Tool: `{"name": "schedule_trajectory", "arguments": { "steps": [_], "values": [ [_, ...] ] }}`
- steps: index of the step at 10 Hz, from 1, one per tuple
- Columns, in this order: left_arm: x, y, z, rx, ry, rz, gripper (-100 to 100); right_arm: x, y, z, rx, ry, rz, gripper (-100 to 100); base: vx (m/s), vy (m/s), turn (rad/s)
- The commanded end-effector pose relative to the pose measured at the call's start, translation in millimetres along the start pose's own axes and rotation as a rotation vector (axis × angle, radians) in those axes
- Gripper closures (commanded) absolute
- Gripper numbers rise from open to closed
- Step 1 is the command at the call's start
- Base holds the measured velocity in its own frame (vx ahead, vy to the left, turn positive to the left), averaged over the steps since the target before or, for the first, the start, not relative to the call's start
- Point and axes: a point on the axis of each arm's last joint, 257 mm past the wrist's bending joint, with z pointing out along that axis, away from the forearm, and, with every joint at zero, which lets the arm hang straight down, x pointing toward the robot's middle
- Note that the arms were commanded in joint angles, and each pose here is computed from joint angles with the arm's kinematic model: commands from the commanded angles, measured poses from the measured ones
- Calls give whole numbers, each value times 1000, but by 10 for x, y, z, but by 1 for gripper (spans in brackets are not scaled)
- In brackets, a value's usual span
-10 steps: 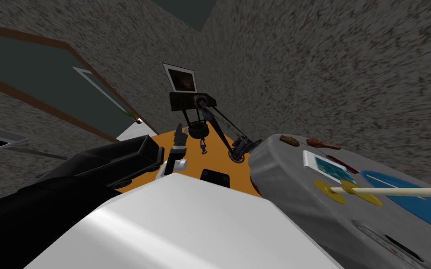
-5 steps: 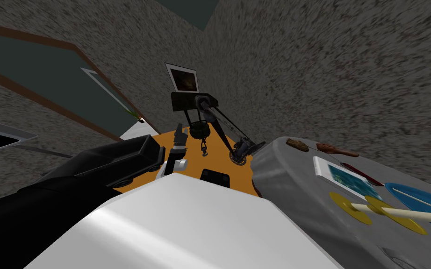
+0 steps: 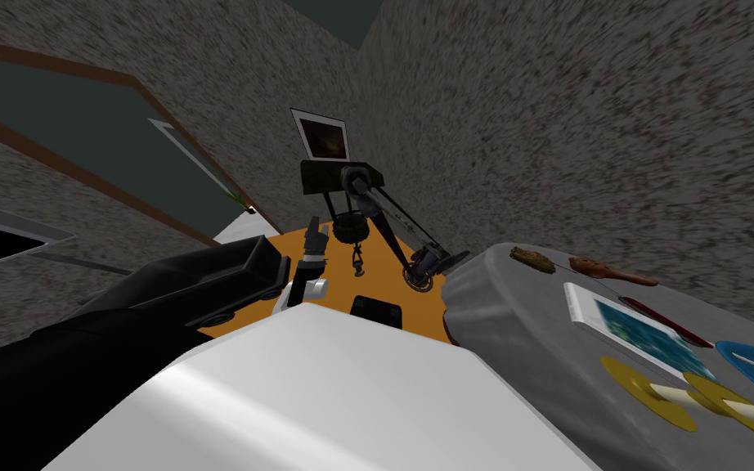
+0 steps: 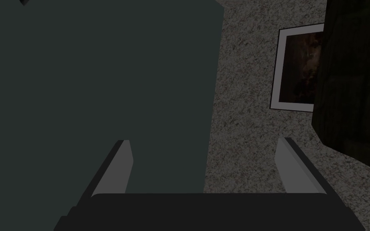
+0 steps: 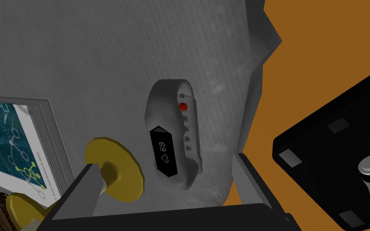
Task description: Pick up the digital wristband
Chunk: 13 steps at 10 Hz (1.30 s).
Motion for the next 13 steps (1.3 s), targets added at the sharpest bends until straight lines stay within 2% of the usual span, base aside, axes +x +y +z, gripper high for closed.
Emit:
{"name": "schedule_trajectory", "arguments": {
  "steps": [1, 2, 4, 5, 6, 10, 11, 12, 13],
  "values": [
    [0, 0, 0, 0, 0, 0, 0, 0, 0, 0, 0, 0, 0, 0, 0, 0, 0],
    [0, 0, 0, 0, 0, 0, 0, -56, 33, 108, -1, -3, -5, -100, 16, -30, -48],
    [0, 0, 0, 0, 0, 0, 0, -112, 65, 212, -1, -6, -11, -100, 22, -49, -28],
    [0, 0, 0, 0, 0, 0, 0, -93, 61, 183, -3, -6, -8, -100, 10, -23, 0],
    [0, 0, 0, 0, 0, 0, 0, -92, 59, 189, -1, -5, -9, 100, 0, 0, 0],
    [0, 0, 0, 0, 0, 0, 0, -92, 57, 188, 0, -5, -9, 100, 0, 0, 0],
    [0, 0, 0, 0, 0, 0, 0, -92, 56, 188, 0, -5, -9, 0, 0, 0, 0],
    [0, 0, 0, 0, 0, 0, 0, -44, 27, 87, 0, -3, -3, 100, -12, 33, 39],
    [0, 0, 0, 0, 0, 0, 0, -22, 13, 44, 0, -1, -2, 100, -20, 54, 37]
  ]
}}
